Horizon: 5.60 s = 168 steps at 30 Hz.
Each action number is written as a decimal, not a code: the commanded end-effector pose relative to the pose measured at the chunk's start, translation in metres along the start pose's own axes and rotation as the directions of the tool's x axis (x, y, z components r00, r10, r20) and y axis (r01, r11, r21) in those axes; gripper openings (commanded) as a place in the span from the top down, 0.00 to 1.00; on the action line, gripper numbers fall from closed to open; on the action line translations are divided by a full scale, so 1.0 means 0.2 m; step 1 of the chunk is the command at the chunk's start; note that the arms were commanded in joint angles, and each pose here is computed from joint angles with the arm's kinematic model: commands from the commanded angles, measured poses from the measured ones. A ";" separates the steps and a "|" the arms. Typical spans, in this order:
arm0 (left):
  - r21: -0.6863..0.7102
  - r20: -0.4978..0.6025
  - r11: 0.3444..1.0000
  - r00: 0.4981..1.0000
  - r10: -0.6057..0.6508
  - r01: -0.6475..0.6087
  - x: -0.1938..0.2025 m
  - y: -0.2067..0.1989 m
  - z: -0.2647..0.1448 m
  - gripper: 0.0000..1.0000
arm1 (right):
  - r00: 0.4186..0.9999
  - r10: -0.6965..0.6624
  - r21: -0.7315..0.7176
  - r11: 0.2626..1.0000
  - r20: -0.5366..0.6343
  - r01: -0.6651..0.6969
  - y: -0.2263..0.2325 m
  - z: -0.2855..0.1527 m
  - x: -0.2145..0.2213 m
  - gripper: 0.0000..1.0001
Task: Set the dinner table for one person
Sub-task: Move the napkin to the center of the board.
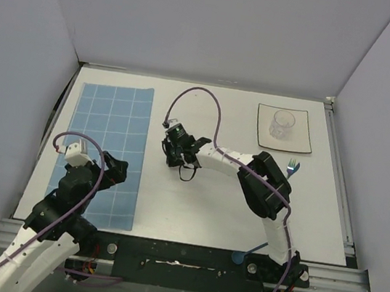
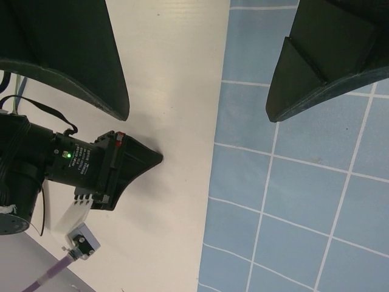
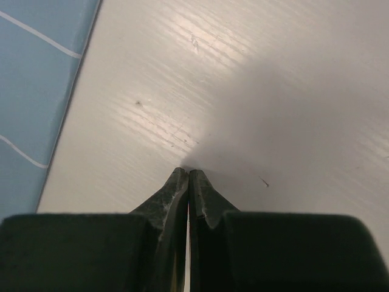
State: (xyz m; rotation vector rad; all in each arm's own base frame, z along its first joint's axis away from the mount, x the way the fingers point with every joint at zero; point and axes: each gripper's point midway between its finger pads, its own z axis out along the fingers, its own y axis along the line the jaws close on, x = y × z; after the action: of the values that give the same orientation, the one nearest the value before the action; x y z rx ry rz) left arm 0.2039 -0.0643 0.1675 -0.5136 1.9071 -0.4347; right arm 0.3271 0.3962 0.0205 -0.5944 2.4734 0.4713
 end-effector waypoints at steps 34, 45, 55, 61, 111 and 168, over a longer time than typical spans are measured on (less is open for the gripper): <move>-0.215 -0.130 0.976 0.991 0.015 -0.043 0.32 0.20 0.30 1.00 | 0.953 -0.244 -0.259 0.923 0.178 0.284 0.61 -0.08 -0.67 1.00; -0.196 -0.140 0.980 0.990 0.001 -0.029 0.36 0.18 0.35 1.00 | 0.989 -0.095 -0.473 0.870 0.115 0.139 0.58 0.08 -0.61 1.00; -0.229 -0.194 0.973 0.980 -0.045 -0.001 0.49 0.21 0.42 1.00 | 0.989 -0.100 -0.491 0.859 0.113 0.143 0.62 0.11 -0.58 1.00; -0.261 -0.224 0.965 0.973 -0.055 -0.005 0.55 0.25 0.44 1.00 | 0.995 -0.069 -0.530 0.843 0.065 0.093 0.63 0.21 -0.49 1.00; -0.070 -0.483 0.981 0.867 0.126 -0.181 1.12 -0.20 0.53 1.00 | 0.964 0.211 -0.016 0.976 -0.161 -0.217 -0.59 0.29 0.19 1.00; 0.289 -0.389 0.895 0.812 0.435 -0.341 1.34 -0.89 0.32 1.00 | 0.917 0.393 0.144 0.913 -0.071 -0.380 -1.04 -0.21 0.31 1.00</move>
State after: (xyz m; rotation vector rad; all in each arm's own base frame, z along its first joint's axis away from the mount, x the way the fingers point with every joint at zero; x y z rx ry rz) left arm 0.2028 -0.3935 0.0202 0.0736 2.3203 -0.6089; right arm 0.3997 0.2368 0.0163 -0.1203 2.5066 0.7244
